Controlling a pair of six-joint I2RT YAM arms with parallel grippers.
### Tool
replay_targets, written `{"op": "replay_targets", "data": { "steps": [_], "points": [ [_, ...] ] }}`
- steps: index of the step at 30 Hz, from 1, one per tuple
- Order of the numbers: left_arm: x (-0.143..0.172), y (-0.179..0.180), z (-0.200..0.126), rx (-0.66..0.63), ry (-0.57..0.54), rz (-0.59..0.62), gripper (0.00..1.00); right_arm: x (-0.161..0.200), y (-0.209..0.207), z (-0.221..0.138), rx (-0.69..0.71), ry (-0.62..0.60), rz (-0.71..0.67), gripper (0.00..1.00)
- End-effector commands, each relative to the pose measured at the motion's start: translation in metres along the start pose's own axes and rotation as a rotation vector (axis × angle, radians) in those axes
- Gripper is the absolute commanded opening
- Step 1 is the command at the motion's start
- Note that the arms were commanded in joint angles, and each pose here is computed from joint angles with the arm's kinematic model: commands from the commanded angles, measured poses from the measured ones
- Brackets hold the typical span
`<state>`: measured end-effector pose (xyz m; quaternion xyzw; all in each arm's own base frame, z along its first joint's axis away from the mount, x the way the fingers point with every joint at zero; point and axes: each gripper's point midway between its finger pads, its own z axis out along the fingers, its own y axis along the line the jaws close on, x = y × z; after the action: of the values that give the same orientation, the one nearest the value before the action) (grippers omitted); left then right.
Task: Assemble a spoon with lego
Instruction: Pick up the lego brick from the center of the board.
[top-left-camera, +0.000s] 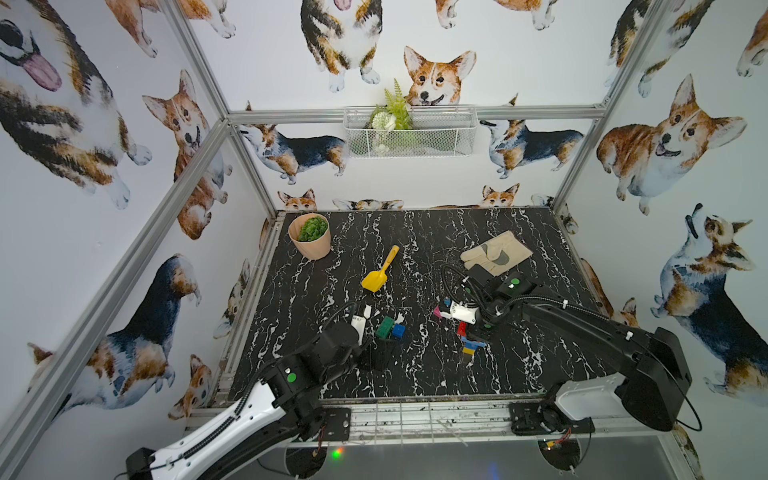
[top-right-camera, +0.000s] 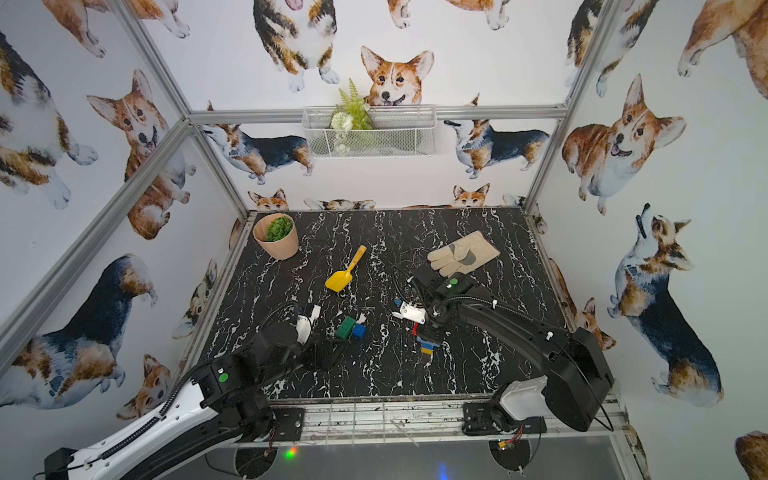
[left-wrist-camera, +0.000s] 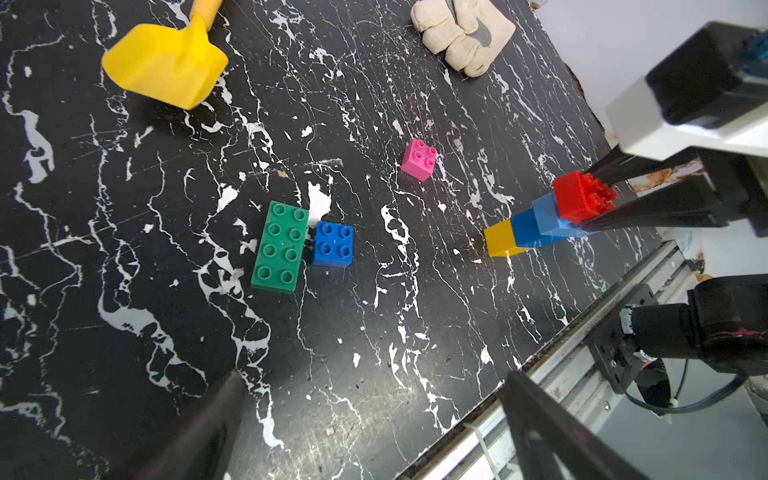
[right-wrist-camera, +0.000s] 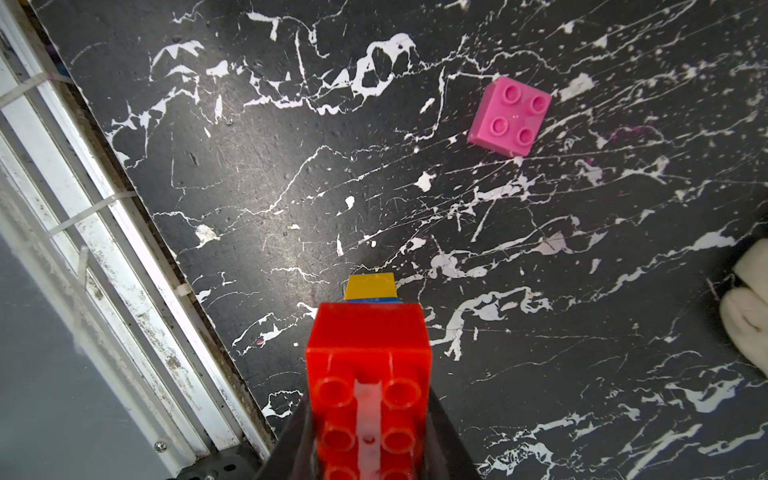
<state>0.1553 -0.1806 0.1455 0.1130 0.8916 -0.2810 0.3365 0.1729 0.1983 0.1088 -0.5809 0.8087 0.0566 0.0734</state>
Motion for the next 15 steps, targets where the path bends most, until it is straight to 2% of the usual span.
{"op": "replay_targets", "data": {
  "steps": [1, 15],
  "points": [
    [-0.0005, 0.002, -0.0011, -0.007, -0.008, -0.004, 1.0, 0.0179, 0.0113, 0.01, -0.059, 0.089, 0.003, 0.0],
    [-0.0012, 0.0027, -0.0031, -0.006, -0.018, -0.006, 1.0, 0.0205, 0.0128, 0.0148, -0.074, 0.125, 0.011, 0.0]
  ]
}}
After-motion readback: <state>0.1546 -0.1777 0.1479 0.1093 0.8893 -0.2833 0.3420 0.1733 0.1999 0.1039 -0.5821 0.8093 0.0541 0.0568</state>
